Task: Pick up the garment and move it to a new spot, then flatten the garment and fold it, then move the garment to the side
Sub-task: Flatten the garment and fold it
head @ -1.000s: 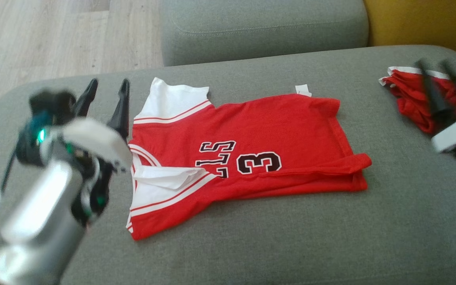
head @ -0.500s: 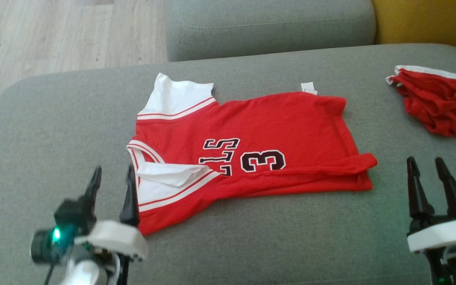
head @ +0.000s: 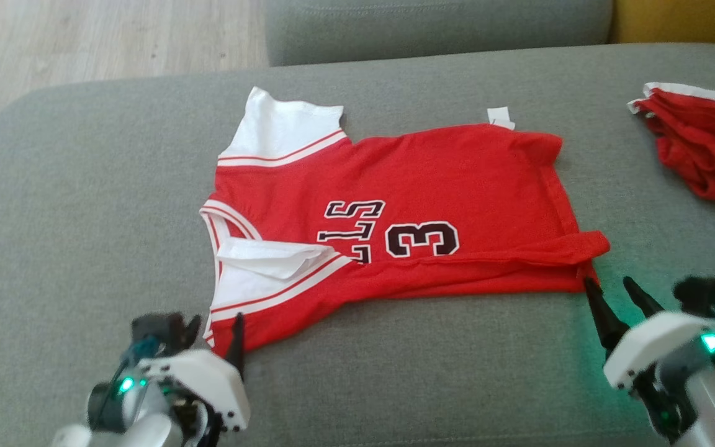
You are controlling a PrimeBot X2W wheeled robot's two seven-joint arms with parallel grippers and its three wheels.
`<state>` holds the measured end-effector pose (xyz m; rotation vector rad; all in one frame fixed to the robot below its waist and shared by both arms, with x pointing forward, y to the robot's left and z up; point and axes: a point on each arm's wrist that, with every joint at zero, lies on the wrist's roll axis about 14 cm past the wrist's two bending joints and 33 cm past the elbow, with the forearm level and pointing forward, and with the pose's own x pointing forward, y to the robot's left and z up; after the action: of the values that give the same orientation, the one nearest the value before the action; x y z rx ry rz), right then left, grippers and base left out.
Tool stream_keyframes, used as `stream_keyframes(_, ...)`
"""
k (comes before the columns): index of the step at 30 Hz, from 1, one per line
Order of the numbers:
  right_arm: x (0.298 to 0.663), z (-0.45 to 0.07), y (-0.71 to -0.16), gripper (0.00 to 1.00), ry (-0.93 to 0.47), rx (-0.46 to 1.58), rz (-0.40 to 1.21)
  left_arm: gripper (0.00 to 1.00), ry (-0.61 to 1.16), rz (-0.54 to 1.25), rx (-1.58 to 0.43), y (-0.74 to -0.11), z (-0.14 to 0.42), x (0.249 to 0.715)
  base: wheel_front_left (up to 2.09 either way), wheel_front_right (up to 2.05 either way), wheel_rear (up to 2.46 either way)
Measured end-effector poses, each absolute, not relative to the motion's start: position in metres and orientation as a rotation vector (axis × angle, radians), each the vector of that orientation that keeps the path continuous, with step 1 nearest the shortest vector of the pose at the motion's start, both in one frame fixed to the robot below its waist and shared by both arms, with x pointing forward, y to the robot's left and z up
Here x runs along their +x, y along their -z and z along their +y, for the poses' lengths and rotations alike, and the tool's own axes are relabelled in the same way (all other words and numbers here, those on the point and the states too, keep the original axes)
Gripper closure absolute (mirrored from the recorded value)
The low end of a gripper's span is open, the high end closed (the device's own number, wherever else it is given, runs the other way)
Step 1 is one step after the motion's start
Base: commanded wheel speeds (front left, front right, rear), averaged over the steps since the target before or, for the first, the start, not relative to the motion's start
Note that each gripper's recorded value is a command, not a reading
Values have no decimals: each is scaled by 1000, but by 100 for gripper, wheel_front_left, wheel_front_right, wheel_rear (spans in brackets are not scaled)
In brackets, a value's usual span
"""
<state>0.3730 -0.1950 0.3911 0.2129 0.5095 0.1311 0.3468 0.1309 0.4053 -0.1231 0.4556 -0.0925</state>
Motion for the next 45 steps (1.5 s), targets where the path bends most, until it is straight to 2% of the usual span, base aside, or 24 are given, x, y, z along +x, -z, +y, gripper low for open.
stream_keyframes(3, 381, -191, -383, 0, -141, 201, 564, 0, 99, 520, -133, -398, 128, 347, 0, 0, 0)
stream_keyframes(8, 375, -195, -359, 0, -127, 173, 678, 0, 102, 651, -137, -375, 126, 331, 0, 0, 0)
stream_keyframes(19, 393, -190, -356, 0, -143, 159, 688, 0, 43, 701, -136, -365, 136, 346, 0, 0, 0)
stream_keyframes(20, 394, -190, -356, 4, -145, 157, 692, 0, 42, 702, -136, -365, 136, 347, 0, 0, 0)
stream_keyframes(21, 395, -188, -356, 18, -150, 159, 695, 0, 41, 707, -140, -364, 136, 348, 0, 0, 0)
stream_keyframes(22, 396, -187, -356, 40, -154, 161, 697, 18, 40, 711, -147, -364, 136, 348, 0, 0, 0)
stream_keyframes(23, 397, -186, -357, 56, -156, 163, 697, 62, 39, 710, -147, -364, 136, 350, 0, 0, 0)
stream_keyframes(24, 397, -185, -357, 75, -160, 165, 698, 100, 38, 707, -147, -365, 137, 351, 0, 0, 0)
stream_keyframes(25, 397, -183, -357, 100, -167, 161, 698, 100, 38, 706, -147, -365, 137, 352, 0, 0, 0)
stream_keyframes(38, 390, -197, -382, 100, -177, 94, 650, 100, 90, 666, -110, -394, 145, 343, 0, 0, 0)
stream_keyframes(45, 336, -212, -359, 100, -194, 75, 846, 100, 166, 821, -93, -382, 142, 303, 0, 0, 0)
